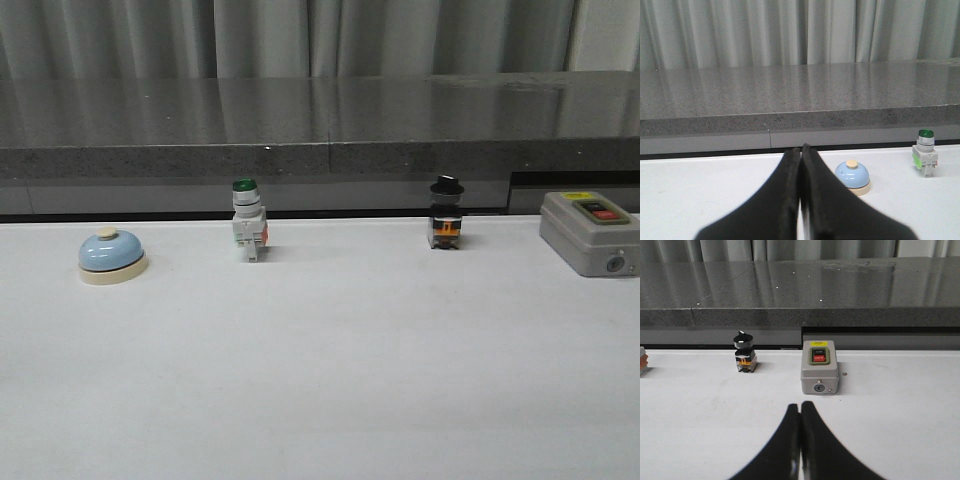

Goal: Place and press bell with both arms

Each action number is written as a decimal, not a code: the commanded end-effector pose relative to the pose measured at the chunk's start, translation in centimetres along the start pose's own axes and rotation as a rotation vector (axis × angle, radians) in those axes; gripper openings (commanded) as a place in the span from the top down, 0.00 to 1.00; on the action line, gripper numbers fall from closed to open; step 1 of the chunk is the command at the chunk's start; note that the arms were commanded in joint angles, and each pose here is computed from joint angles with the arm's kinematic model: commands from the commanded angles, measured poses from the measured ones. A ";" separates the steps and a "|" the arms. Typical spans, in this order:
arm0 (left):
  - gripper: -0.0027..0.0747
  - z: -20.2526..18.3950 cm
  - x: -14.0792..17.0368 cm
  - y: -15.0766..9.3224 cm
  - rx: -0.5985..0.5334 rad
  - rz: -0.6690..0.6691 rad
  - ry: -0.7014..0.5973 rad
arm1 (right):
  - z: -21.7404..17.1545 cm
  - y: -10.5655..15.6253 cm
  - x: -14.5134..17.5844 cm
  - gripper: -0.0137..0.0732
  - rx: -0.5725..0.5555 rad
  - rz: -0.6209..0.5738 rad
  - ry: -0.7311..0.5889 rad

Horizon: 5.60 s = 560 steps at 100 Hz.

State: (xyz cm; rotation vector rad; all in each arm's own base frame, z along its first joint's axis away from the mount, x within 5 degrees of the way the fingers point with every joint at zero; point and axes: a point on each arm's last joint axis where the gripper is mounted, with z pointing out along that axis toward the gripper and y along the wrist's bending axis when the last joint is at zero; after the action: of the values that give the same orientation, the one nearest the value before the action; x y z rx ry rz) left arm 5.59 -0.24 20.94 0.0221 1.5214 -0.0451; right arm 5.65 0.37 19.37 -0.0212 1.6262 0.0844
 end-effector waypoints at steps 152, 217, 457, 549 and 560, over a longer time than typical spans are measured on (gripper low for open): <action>0.99 15.9 -12.4 -1.4 0.071 -0.183 0.683 | -0.3 0.0 -1.3 0.91 0.001 0.002 -0.121; 0.05 18.3 -10.1 -1.5 0.097 -0.110 0.782 | -0.3 0.0 -1.3 0.91 0.001 0.002 -0.121; 0.82 36.7 3.1 -6.1 0.202 -0.048 1.099 | -0.3 0.0 -1.3 0.91 0.001 0.002 -0.121; 0.82 29.4 -2.8 -23.7 0.628 0.086 0.918 | -0.3 0.0 -1.3 0.91 0.001 0.002 -0.121; 0.82 29.2 -1.4 -25.3 0.654 0.102 0.923 | -0.3 0.0 -1.3 0.91 0.001 0.002 -0.121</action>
State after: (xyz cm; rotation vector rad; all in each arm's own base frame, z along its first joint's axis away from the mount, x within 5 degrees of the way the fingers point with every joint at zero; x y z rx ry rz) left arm 33.61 -25.46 21.75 0.7487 2.4810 -0.4558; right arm 5.65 0.37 19.37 -0.0212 1.6262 0.0844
